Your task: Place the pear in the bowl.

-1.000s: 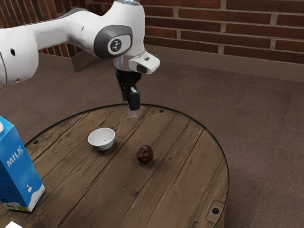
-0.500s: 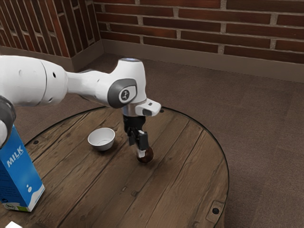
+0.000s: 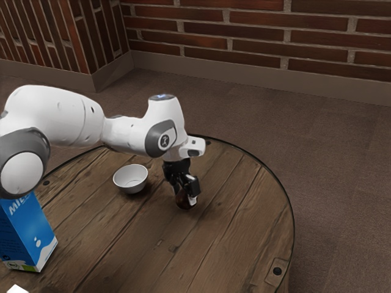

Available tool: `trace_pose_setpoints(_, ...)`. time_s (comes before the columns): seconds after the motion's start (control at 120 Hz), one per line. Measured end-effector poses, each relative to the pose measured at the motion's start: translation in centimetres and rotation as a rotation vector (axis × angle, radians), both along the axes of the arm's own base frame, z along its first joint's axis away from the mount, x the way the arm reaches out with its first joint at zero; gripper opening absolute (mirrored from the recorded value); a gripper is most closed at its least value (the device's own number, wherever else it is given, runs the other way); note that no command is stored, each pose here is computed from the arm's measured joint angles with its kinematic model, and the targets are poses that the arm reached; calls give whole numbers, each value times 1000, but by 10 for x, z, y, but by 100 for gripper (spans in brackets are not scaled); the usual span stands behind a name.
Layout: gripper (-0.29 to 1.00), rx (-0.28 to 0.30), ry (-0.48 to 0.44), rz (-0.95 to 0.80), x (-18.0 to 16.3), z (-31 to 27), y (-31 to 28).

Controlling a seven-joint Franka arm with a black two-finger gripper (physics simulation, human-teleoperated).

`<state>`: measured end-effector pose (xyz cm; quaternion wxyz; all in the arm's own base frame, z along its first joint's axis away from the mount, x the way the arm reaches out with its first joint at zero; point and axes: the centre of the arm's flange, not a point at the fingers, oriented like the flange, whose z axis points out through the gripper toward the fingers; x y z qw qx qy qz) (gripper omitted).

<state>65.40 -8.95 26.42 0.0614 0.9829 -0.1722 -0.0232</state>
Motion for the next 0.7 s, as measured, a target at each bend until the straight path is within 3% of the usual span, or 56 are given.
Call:
trace_pose_setpoints(0.308,40,-17,-49,68,8,-3,5)
trace_pose_setpoints(0.517,32,-11,-124,113,6,63,27)
trace_pose_setpoints(0.7,30,27,-135,218,-11,110,104)
